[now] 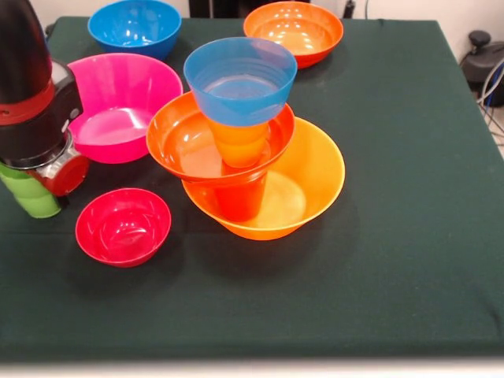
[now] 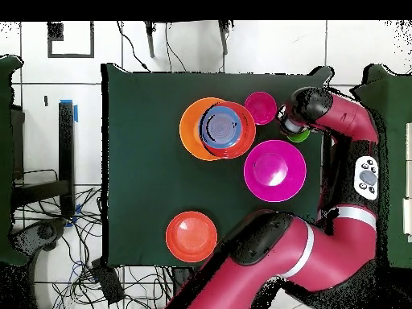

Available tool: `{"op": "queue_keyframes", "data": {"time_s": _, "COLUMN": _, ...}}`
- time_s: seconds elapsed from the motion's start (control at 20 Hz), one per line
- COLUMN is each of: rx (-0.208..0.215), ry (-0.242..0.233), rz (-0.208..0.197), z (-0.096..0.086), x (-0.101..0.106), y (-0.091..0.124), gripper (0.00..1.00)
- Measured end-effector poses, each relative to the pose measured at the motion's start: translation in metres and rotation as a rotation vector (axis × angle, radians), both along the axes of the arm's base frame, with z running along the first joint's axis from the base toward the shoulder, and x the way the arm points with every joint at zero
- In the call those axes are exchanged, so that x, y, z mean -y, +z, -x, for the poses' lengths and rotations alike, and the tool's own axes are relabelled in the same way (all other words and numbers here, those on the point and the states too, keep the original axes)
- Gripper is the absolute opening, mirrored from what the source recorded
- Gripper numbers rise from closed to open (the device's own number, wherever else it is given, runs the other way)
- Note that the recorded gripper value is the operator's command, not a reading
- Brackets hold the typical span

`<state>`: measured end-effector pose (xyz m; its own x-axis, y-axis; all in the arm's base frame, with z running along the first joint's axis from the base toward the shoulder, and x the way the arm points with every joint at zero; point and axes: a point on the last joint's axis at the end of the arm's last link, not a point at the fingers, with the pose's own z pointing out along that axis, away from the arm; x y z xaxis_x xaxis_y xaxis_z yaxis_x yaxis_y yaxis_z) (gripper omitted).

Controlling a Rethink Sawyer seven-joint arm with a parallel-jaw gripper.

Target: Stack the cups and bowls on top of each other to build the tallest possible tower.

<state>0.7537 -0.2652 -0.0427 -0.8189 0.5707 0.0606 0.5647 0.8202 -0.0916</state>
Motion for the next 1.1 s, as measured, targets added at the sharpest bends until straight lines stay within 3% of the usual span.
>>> {"op": "queue_keyframes", "data": {"time_s": 0.6, "rx": 0.001, "ry": 0.003, "rz": 0.007, "z": 0.001, "x": 0.002, "y": 0.000, "gripper": 0.00}}
{"op": "queue_keyframes", "data": {"time_s": 0.85, "rx": 0.014, "ry": 0.005, "rz": 0.019, "z": -0.006, "x": 0.005, "y": 0.019, "gripper": 0.00}}
{"op": "queue_keyframes", "data": {"time_s": 1.1, "rx": -0.009, "ry": 0.015, "rz": 0.016, "z": -0.014, "x": 0.003, "y": 0.049, "gripper": 0.00}}
